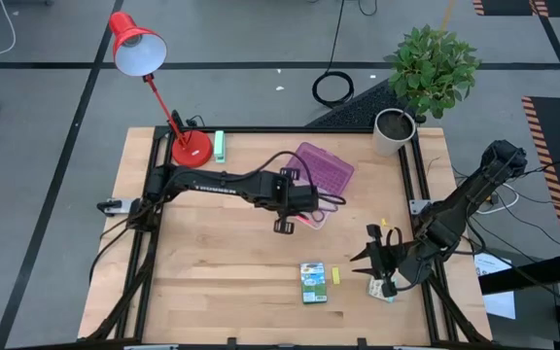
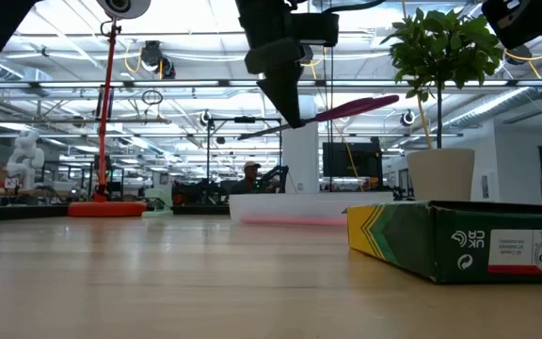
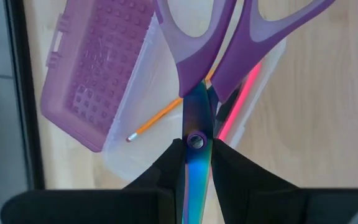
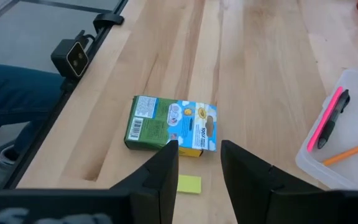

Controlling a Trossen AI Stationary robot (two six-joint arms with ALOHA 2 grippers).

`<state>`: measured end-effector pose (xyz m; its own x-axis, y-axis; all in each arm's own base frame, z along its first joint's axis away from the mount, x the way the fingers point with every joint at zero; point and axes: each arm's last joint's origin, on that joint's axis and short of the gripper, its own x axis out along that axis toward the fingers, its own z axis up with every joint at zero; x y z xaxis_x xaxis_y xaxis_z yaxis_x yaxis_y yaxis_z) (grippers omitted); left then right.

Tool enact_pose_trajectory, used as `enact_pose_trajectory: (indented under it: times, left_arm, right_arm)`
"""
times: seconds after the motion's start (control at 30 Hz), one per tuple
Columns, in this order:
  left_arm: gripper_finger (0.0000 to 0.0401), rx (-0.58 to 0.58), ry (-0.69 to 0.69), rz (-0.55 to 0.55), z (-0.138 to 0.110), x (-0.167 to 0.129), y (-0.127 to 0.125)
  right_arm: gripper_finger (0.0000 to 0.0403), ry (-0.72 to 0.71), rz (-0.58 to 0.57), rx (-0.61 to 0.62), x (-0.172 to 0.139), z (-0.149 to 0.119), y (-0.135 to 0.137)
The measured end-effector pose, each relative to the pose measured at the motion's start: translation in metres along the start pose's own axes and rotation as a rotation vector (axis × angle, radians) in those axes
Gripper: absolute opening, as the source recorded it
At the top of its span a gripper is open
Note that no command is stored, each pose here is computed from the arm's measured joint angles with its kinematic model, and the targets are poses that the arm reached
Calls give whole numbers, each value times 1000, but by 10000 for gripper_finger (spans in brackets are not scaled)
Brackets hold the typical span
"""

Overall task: Pack school essentials
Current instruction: Put the purple scissors into the purple supply box

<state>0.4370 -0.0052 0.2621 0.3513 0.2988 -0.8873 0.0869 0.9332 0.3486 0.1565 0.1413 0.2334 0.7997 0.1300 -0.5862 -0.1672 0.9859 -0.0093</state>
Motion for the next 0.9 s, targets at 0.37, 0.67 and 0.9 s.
enact_pose_trajectory:
  times: [0.37,0.67,0.9]
  left_arm:
    - [67,-173,-166,9,17,-3,-5]
    - [67,-201,-209,12,21,-4,-2]
    - [67,-159,-217,-20,19,4,8]
  right_arm:
    - [116,-9,-23,-7,0,0,-1]
    - [116,-3,-24,18,2,-4,-1]
    - [116,21,-31,48,5,-13,-3]
